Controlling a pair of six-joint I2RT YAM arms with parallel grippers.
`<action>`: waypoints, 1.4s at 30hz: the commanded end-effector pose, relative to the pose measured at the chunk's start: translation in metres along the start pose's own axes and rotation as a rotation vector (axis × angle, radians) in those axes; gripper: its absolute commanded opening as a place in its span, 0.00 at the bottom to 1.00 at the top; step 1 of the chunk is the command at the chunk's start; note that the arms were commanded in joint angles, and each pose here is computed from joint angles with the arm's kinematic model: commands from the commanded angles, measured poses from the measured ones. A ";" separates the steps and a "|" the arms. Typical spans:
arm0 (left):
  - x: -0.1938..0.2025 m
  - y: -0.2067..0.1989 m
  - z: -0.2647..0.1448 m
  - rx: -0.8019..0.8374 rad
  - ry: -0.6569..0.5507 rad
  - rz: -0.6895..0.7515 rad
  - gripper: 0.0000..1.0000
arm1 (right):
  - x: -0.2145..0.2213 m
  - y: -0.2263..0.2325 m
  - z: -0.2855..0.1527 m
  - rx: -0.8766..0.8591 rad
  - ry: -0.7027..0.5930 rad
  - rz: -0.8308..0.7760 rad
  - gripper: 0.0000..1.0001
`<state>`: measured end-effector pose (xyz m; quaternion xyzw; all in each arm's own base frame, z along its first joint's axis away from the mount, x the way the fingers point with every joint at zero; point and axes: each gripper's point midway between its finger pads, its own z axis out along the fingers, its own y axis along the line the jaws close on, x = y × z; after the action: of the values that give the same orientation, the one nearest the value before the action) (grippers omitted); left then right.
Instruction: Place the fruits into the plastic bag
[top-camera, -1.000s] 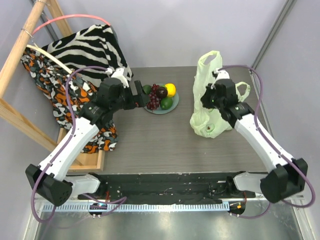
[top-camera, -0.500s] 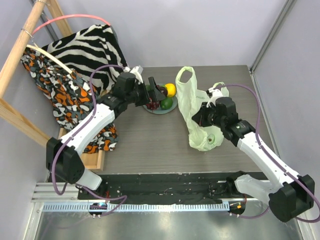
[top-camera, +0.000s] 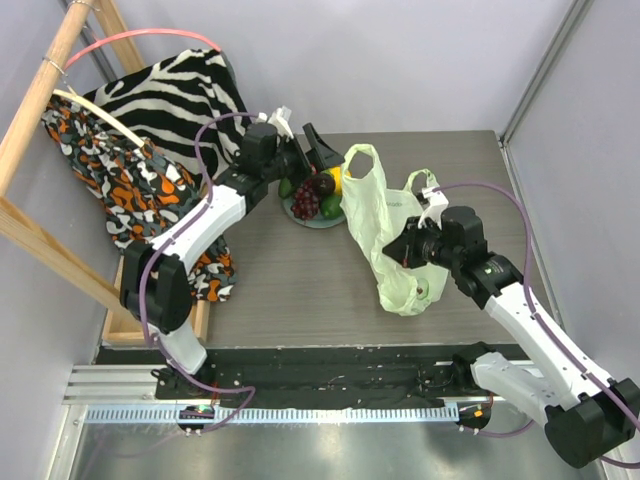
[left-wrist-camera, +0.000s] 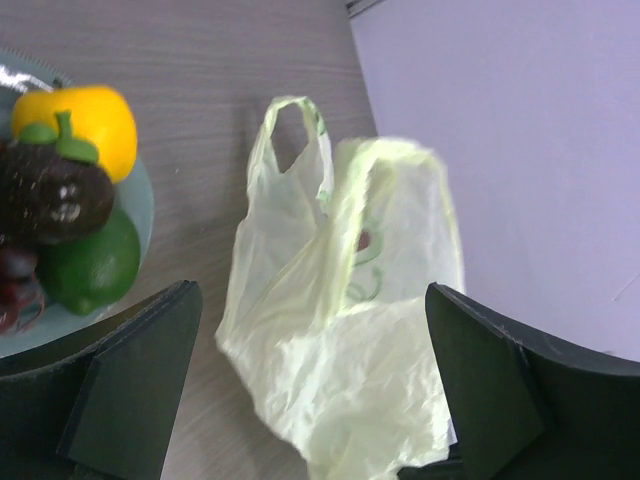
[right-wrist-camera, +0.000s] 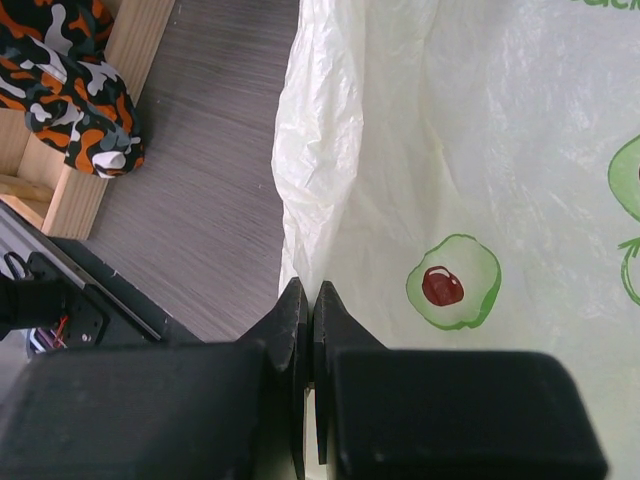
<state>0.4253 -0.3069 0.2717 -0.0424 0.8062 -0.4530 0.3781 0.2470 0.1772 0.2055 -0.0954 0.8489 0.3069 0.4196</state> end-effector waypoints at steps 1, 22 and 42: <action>-0.026 -0.025 0.009 0.091 -0.068 0.041 1.00 | 0.004 0.007 -0.002 -0.033 0.011 0.014 0.01; 0.028 -0.007 0.060 0.114 0.148 0.067 0.76 | 0.010 -0.002 -0.002 0.009 0.049 -0.004 0.01; -0.001 -0.045 0.009 0.095 -0.018 0.280 0.00 | -0.065 0.008 -0.017 0.121 -0.106 0.117 0.66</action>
<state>0.4305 -0.3486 0.2369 0.0496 0.8193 -0.4502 0.3516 0.2568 0.1620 0.1987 -0.0306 0.8820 0.2593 0.3923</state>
